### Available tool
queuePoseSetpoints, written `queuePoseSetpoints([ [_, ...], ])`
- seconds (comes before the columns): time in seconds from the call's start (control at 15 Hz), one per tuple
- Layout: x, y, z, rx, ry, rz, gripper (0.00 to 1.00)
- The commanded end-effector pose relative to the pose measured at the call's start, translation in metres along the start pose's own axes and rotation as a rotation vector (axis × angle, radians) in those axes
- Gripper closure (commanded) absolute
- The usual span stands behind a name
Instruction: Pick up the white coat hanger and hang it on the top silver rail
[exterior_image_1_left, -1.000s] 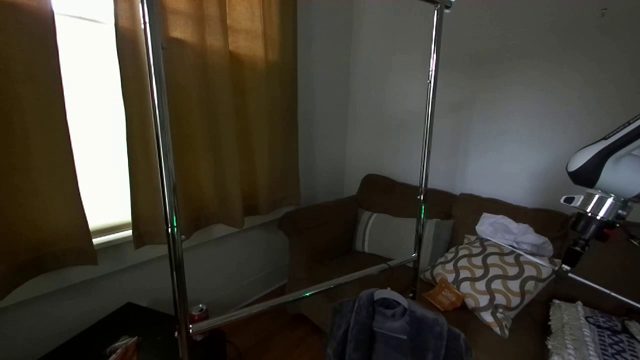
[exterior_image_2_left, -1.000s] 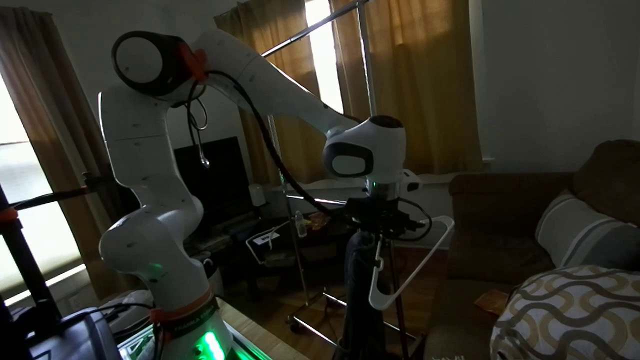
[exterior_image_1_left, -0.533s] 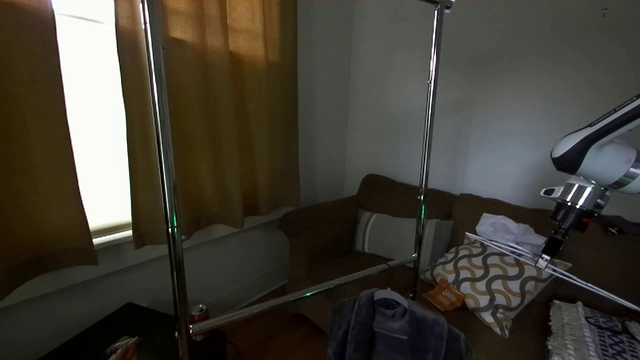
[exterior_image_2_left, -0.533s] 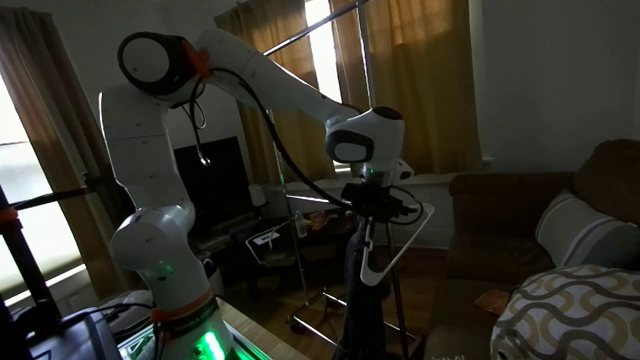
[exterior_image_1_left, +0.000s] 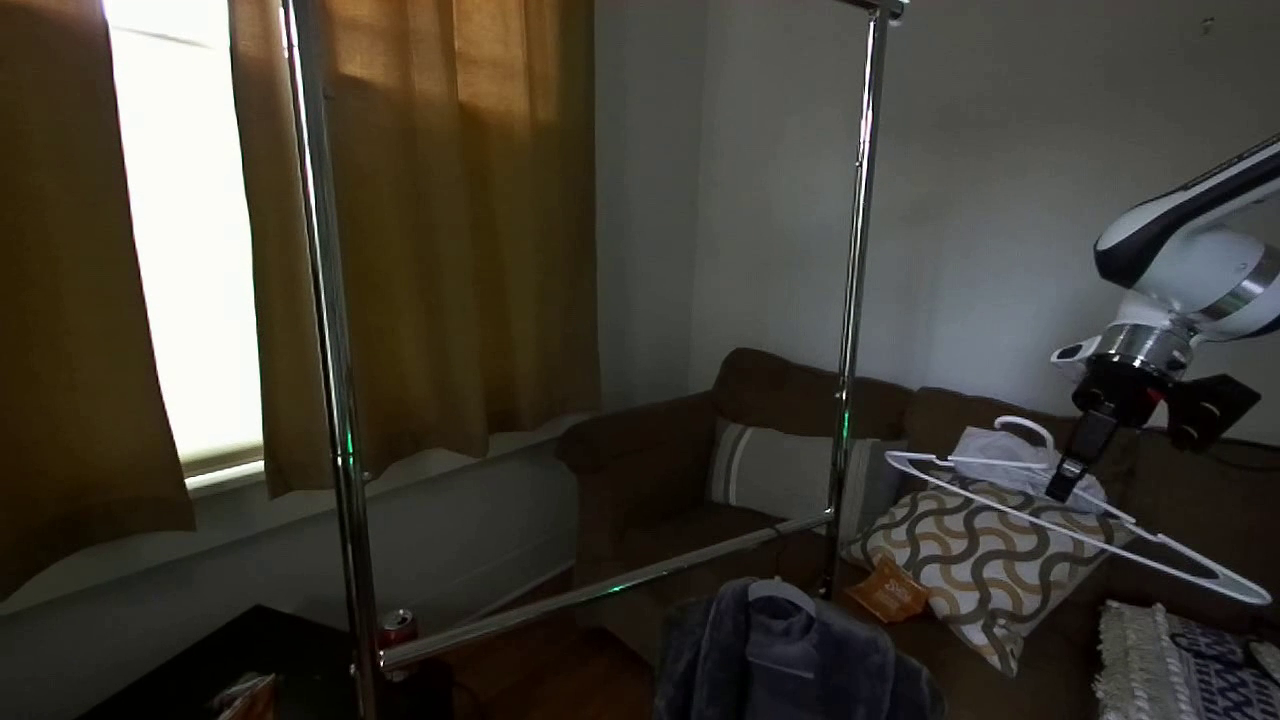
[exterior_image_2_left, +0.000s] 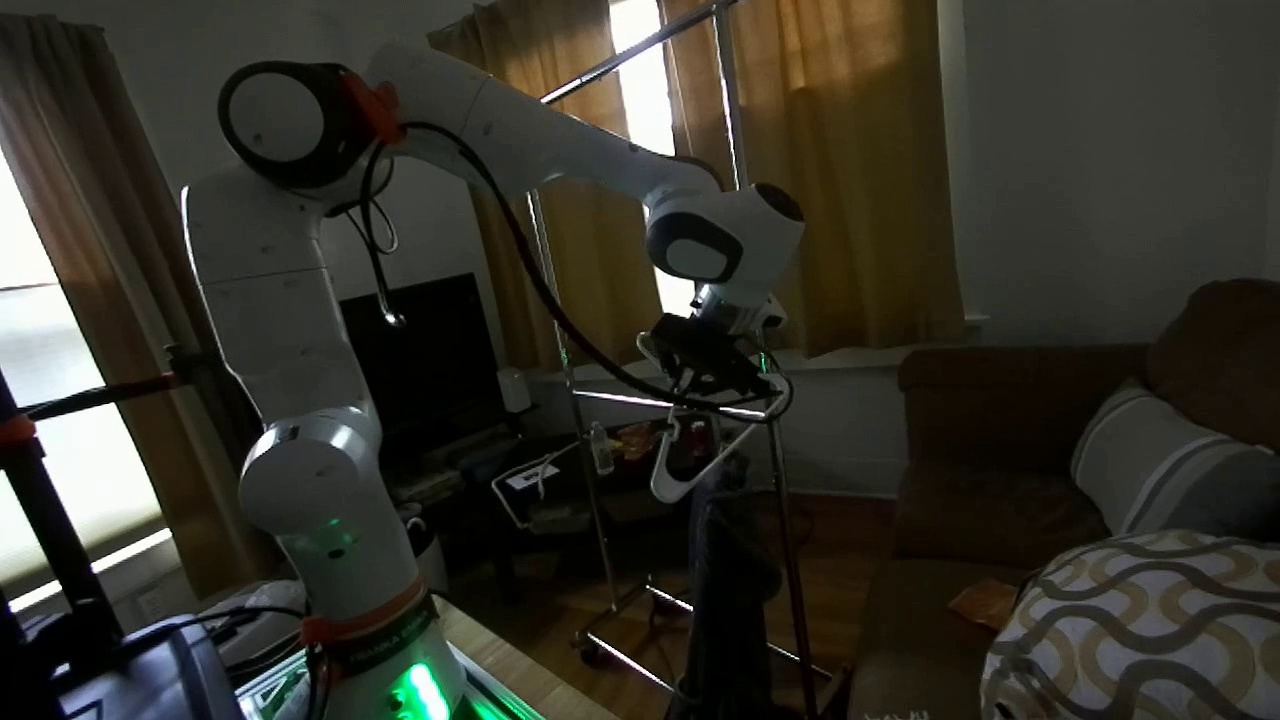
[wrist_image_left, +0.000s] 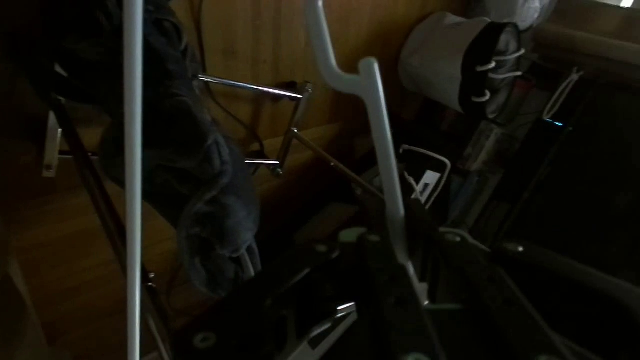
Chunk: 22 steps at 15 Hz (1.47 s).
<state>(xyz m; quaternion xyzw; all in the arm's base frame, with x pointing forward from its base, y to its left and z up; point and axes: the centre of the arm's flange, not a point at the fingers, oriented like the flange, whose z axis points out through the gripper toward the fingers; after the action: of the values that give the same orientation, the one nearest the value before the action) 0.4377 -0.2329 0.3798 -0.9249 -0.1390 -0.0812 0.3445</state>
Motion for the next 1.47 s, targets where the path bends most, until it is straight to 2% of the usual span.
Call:
queuePoseSetpoints([
  [0.0, 0.012, -0.029, -0.006, 0.109, 0.043, 0.012, 0.96],
  [0.53, 0.071, -0.093, -0.02, 0.399, 0.171, -0.072, 0.96],
  [0.73, 0.087, -0.116, -0.033, 0.51, 0.156, -0.12, 0.96],
  [0.8, 0.077, -0.109, -0.022, 0.452, 0.16, -0.116, 0.85],
  [1.0, 0.084, -0.12, -0.029, 0.478, 0.15, -0.14, 0.85],
  [1.33, 0.084, -0.118, -0.028, 0.481, 0.149, -0.136, 0.85],
  [1.4, 0.089, -0.121, -0.029, 0.494, 0.169, -0.154, 0.96],
])
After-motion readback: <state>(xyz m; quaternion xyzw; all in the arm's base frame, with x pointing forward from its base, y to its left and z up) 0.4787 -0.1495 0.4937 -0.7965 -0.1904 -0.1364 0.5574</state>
